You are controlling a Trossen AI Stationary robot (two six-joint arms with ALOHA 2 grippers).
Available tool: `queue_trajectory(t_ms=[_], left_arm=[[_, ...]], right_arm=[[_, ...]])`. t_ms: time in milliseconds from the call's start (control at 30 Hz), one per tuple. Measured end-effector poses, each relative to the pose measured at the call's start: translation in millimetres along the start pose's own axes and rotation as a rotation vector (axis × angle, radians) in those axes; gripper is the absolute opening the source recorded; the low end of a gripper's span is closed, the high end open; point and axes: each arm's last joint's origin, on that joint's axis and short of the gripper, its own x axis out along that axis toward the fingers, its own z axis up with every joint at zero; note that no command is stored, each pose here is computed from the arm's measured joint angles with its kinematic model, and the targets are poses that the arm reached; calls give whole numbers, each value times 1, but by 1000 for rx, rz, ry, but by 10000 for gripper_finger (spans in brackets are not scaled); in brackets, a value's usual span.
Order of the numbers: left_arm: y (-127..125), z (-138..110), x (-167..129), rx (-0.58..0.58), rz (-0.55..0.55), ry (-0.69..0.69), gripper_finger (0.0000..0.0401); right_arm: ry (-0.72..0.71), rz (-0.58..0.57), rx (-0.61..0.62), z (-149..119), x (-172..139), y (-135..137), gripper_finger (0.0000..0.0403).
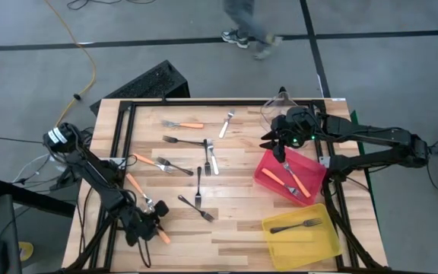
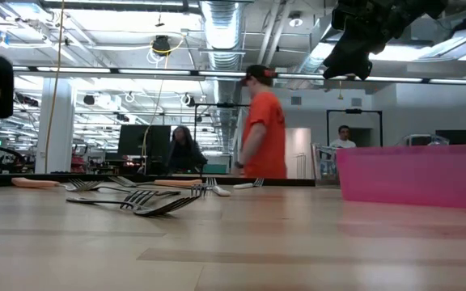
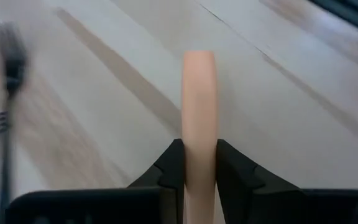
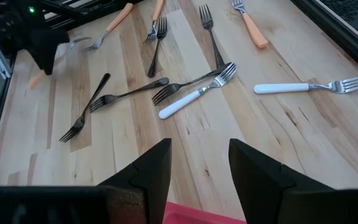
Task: Sort silverware by color (type)
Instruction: Put the orange fork into the red bin
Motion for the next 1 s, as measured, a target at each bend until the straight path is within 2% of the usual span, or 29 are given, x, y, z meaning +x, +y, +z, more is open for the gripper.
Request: queue_trajectory(t_ms=[300,367,633,800,900,1000], left_arm=[[10,15,-29,-192,48,-175,44],[13,19,-40,-213,89,-238,44],[36,23,-80,-247,435,-393,44],[58,20,-97,-392,667,-444,44],[72,18,-104,-461,748,-474,44],[84,20,-110,-466,752,-519,44]], right_arm=[[-1,-2,1,0,0,0,183],[-2,-2,1,0,0,0,183],[-74,12,-12,8,3,1,183],[-140,22,-25,17,14,0,183],[-211,33,-54,25,26,0,183],[-317,55,-133,36,41,4,183]])
